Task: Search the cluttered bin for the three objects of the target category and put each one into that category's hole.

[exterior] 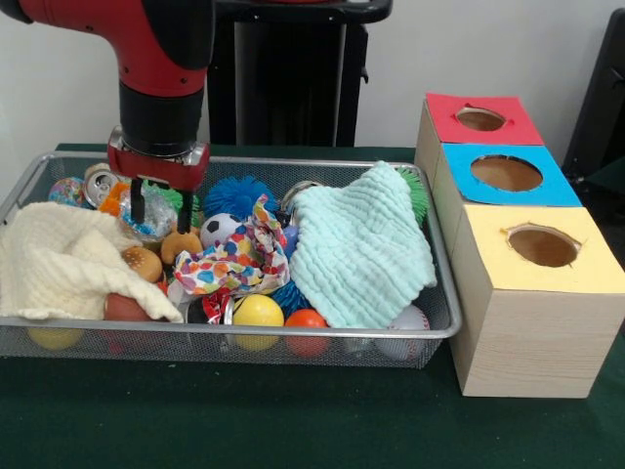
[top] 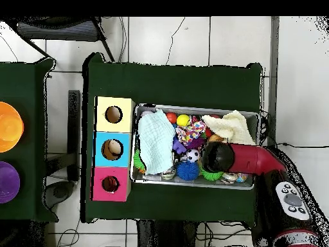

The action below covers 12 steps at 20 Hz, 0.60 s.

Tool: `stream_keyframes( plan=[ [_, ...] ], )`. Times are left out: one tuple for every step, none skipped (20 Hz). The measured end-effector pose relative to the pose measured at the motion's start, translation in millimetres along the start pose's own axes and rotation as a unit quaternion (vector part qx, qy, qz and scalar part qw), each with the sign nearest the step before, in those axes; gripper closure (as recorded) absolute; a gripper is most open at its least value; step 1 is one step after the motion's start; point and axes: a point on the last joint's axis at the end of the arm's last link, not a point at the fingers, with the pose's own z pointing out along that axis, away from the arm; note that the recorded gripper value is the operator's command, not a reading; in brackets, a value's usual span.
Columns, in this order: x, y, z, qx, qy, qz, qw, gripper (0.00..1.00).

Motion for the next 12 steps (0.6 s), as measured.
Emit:
stream_keyframes(
  plan=[
    [-0.2, -5.0, 1.0, -0.003, 0.0, 0.005, 1.0, 0.0],
    [-0.2, -5.5, 1.1, -0.003, 0.0, 0.006, 1.0, 0.0],
    [-0.1, -10.5, 2.5, -0.006, 0.0, 0.011, 0.9999, 0.0],
    [0.2, -13.2, 3.4, -0.007, 0.0, 0.014, 0.9999, 0.0],
    [0.6, -15.0, 4.1, -0.008, 0.001, 0.015, 0.9999, 0.0],
    [1.2, -17.5, 5.1, -0.008, 0.002, 0.018, 0.9998, 0.0],
    [2.6, -21.4, 7.1, -0.01, 0.003, 0.022, 0.9997, 0.0],
    [3.8, -24.0, 8.5, -0.011, 0.005, 0.024, 0.9996, 0.0],
    [5.1, -26.0, 10.0, -0.012, 0.006, 0.027, 0.9995, 0.0],
    [6.3, -27.9, 11.4, -0.014, 0.008, 0.029, 0.9994, 0.0],
    [7.6, -29.0, 12.8, -0.016, 0.009, 0.031, 0.9993, 0.0],
    [9.2, -29.3, 14.3, -0.019, 0.011, 0.033, 0.9992, 0.0]
  ],
)
